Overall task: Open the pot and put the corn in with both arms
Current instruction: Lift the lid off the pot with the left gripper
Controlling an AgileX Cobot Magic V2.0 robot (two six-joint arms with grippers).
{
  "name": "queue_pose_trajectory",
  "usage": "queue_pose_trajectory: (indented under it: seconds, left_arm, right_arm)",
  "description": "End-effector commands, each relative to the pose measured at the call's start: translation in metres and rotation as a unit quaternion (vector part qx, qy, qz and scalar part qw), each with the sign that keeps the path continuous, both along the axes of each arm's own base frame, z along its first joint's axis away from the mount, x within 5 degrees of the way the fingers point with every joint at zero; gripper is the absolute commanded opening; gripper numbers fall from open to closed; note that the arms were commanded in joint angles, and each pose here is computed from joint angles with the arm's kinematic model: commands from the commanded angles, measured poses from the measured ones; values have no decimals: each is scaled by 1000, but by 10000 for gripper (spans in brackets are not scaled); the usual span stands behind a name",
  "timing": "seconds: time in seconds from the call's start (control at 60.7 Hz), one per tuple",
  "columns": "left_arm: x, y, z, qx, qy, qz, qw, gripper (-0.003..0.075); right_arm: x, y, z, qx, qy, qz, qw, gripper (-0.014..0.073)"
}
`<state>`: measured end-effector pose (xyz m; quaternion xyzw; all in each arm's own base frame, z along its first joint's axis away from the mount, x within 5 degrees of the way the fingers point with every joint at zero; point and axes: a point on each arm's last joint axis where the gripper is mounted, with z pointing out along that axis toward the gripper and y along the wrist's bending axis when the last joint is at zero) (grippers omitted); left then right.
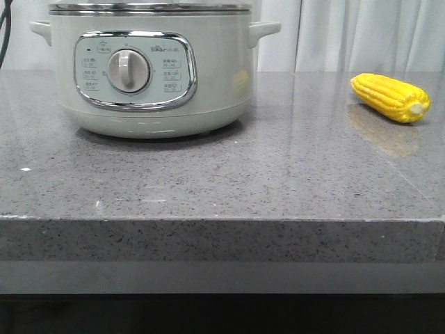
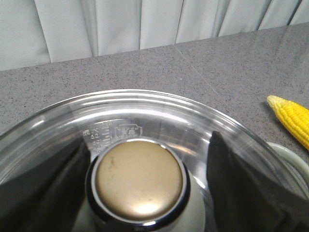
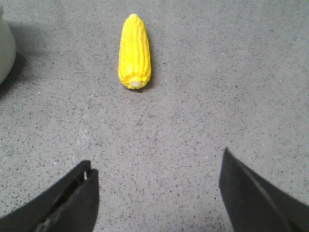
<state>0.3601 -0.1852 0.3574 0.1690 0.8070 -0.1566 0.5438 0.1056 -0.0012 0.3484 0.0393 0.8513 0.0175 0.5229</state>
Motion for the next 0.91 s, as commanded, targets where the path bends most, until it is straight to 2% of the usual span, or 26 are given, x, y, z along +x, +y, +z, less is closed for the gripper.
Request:
queue_pose_trajectory:
  seconds: [0.0,0.115,0.263,0.412,0.609,0.889]
  left_arm:
    - [-6,4,36,-41,-67,4,997,372]
    - [-6,4,36,-41,-67,4,997,275]
    - [-6,4,38,-43,-72,4,996,208]
    - [-8,5,54,-54,-93,4,994,206]
    - [-17,8,95,-72,-128,1,989,206]
    - [-61,30,148,-79,-143,-4,987,206]
  right_arm:
    - [3,-1,15,-6,-45,-2,999,541]
    - [3,-1,15,-6,-45,-2,999,541]
    - [3,-1,15,-6,-45,-2,999,541]
    - [3,-1,15,-6,-45,-2,999,541]
    - [3,-1,15,-6,-45,-2,999,541]
    - [3,-1,15,-6,-45,-2,999,541]
